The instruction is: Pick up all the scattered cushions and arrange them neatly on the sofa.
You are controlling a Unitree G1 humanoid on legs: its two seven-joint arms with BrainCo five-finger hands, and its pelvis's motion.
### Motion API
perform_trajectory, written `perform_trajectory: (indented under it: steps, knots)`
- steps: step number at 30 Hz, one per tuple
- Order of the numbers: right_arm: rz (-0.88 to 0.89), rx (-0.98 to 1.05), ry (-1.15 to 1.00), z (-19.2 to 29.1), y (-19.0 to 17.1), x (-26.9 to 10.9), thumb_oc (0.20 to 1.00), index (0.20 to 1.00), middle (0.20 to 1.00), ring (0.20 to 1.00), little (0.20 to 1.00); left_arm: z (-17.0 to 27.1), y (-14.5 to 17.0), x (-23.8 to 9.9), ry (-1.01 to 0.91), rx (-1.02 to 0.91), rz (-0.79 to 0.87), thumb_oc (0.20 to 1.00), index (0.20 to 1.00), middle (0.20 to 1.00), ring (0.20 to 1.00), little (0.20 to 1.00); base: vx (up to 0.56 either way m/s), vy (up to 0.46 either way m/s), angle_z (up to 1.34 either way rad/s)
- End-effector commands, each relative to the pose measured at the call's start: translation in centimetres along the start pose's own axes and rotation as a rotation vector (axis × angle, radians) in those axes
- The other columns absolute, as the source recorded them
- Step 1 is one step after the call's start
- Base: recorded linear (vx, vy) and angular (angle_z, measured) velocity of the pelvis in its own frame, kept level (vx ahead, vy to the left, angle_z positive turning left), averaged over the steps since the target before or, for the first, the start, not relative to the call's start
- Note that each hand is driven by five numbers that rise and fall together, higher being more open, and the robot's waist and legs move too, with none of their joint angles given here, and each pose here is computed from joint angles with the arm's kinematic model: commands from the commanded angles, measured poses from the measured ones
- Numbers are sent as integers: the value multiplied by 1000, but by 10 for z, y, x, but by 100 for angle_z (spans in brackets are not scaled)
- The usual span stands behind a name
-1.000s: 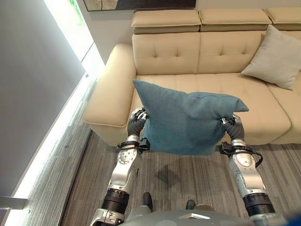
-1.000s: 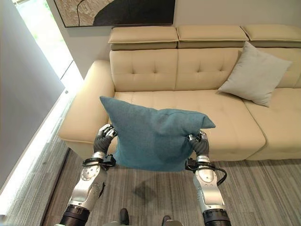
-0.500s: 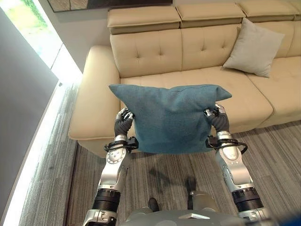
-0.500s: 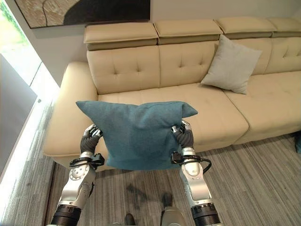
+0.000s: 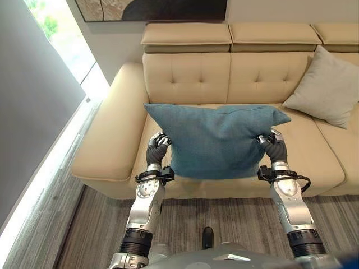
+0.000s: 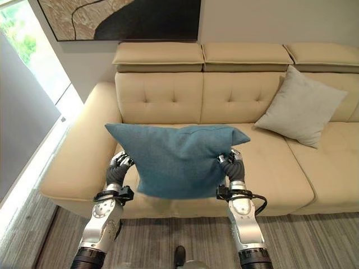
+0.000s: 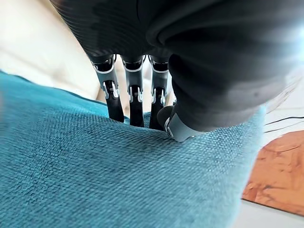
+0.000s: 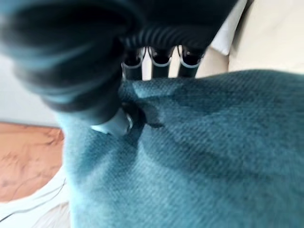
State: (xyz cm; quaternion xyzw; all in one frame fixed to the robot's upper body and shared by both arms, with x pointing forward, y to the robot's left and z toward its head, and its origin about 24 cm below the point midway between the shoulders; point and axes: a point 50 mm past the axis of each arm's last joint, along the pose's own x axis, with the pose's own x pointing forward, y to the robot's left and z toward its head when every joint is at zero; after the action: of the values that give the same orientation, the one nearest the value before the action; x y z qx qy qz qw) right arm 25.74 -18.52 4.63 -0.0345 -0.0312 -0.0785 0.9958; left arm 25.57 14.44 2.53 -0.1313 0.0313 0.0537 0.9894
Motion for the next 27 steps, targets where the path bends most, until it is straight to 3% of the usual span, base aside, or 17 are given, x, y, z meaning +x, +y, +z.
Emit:
perform_trajectory:
  steps: [1, 15, 27]
  knots:
    - [39, 56, -229, 43, 7, 9, 200, 200, 200, 200, 200, 38, -25, 9, -191, -14, -153, 200, 200, 200, 200, 200, 149, 49, -21]
    - [124, 133, -296, 60, 36, 11, 200, 200, 200, 200, 200, 48, -12, 7, -239, 28, -113, 200, 200, 200, 200, 200, 218, 153, -45]
    - [88, 77, -272, 51, 25, 10, 200, 200, 200, 200, 200, 44, -19, 7, -231, 0, -129, 200, 200, 200, 200, 200, 131, -97, 14]
